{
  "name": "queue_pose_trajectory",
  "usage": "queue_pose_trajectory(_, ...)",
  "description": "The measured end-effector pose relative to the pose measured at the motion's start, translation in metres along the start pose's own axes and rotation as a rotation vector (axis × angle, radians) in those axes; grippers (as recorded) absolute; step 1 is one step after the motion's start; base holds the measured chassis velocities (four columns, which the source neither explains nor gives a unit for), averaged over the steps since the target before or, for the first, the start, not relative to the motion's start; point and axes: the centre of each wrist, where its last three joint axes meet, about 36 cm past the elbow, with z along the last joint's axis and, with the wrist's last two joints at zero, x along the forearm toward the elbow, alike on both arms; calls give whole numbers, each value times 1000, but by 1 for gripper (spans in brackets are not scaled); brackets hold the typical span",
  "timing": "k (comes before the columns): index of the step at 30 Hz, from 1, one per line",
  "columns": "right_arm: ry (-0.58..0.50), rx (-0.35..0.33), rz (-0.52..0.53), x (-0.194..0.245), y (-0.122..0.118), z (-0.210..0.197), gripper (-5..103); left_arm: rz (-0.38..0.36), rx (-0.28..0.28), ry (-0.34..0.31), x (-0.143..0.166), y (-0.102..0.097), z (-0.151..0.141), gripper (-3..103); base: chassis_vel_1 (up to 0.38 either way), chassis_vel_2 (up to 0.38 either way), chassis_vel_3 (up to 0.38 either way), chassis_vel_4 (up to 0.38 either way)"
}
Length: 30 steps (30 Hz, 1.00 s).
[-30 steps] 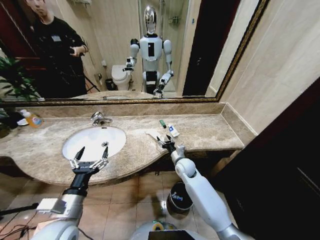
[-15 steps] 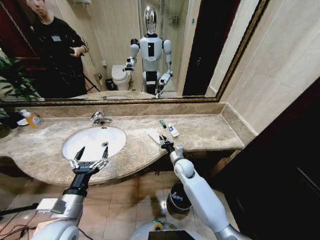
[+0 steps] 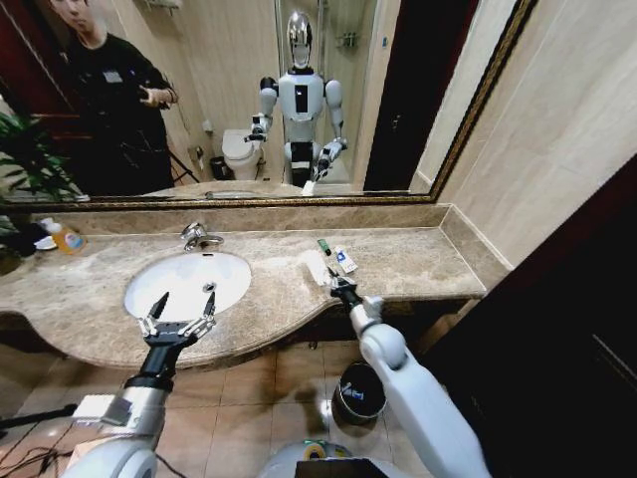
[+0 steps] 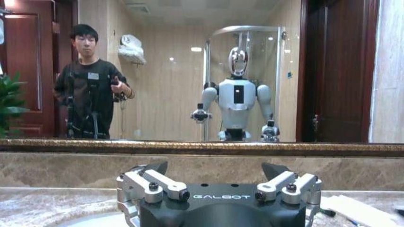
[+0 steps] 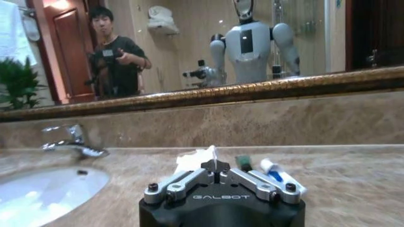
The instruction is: Pick up the trash from the sink and place it in the trash bin.
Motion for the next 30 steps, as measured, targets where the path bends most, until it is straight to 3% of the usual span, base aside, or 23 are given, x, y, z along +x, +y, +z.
queue_pose_trajectory(1, 15, 7, -3, 25, -3, -3, 0, -1, 0, 0, 0, 0, 0, 100, 0, 0, 0, 0)
queue_pose_trajectory(13, 113, 23, 44, 128, -6, 2, 0, -1, 0, 0, 0, 0, 0, 100, 0, 0, 0, 0)
queue_pose_trajectory(20, 237, 47, 92, 170, -17, 67, 0, 0, 0, 0, 0, 0, 0, 100, 0, 0, 0, 0)
queue_pose_trajectory(27, 311, 42, 133, 177, -22, 120, 0, 0, 0, 0, 0, 0, 0, 100, 0, 0, 0, 0)
queue_pose_trajectory(30, 361, 57, 177, 174, -35, 161, 0, -1, 0, 0, 0, 0, 0, 100, 0, 0, 0, 0)
